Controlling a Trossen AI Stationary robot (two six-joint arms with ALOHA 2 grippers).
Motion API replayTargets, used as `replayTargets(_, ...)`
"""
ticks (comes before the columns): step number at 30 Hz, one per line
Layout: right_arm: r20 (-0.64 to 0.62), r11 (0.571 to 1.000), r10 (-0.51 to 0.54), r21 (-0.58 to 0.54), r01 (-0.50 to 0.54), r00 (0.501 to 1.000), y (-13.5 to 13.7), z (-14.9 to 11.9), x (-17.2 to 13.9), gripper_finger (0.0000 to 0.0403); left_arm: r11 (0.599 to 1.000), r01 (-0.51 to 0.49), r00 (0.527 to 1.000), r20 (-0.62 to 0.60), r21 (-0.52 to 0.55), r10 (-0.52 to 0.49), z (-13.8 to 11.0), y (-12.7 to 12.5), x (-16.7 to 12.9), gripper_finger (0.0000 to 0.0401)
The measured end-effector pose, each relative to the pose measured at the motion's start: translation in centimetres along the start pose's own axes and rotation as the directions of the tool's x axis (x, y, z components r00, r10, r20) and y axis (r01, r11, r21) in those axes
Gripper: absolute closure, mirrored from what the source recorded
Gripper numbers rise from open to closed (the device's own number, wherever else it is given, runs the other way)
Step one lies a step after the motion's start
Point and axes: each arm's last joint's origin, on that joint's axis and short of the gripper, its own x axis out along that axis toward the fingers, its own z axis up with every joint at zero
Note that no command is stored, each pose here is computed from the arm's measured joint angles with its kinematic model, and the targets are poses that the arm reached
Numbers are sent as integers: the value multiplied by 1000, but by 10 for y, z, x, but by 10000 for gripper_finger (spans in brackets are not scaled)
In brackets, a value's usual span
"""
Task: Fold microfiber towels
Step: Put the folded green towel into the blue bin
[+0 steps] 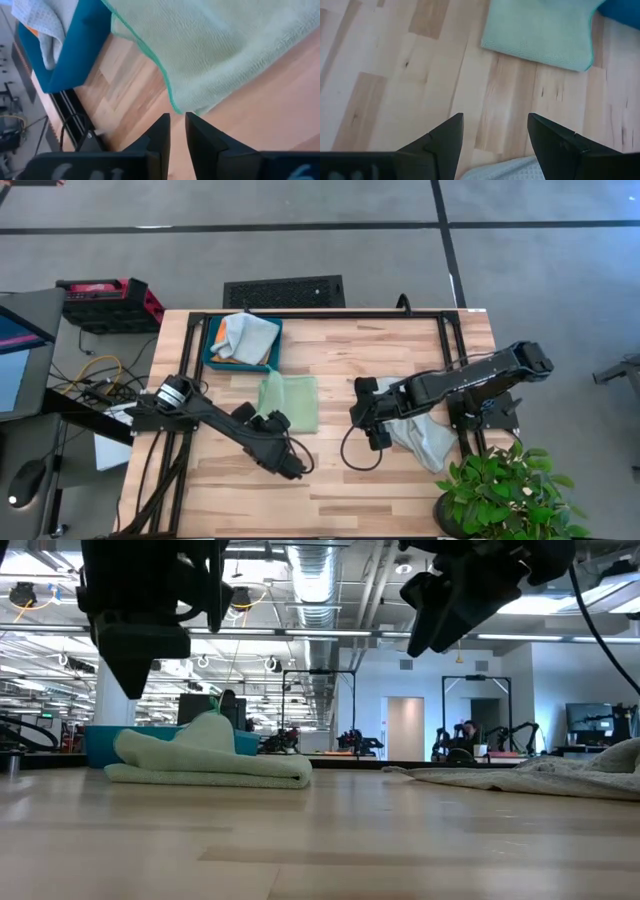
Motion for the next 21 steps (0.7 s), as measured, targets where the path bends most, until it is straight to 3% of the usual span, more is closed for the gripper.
replayTargets(5, 1, 1000, 0, 1, 0, 1000, 0, 0, 0, 159, 999, 52, 995, -83, -6, -52, 1, -3, 1, 350)
replayTargets(8, 2, 1000, -1, 1, 1, 1000, 0, 0, 0, 159, 997, 55, 995, -86, 51, -51, 1, -2, 1, 350)
replayTargets(13, 5, 1000, -1, 2, 1, 1000, 0, 0, 0, 159, 999, 19, 996, -82, 45, -16, 4, 2, 3, 345)
replayTargets(21, 5, 1000, -1, 2, 1, 1000, 0, 0, 0, 159, 1000, 20, 993, -118, 22, -17, 15, 6, 9, 285)
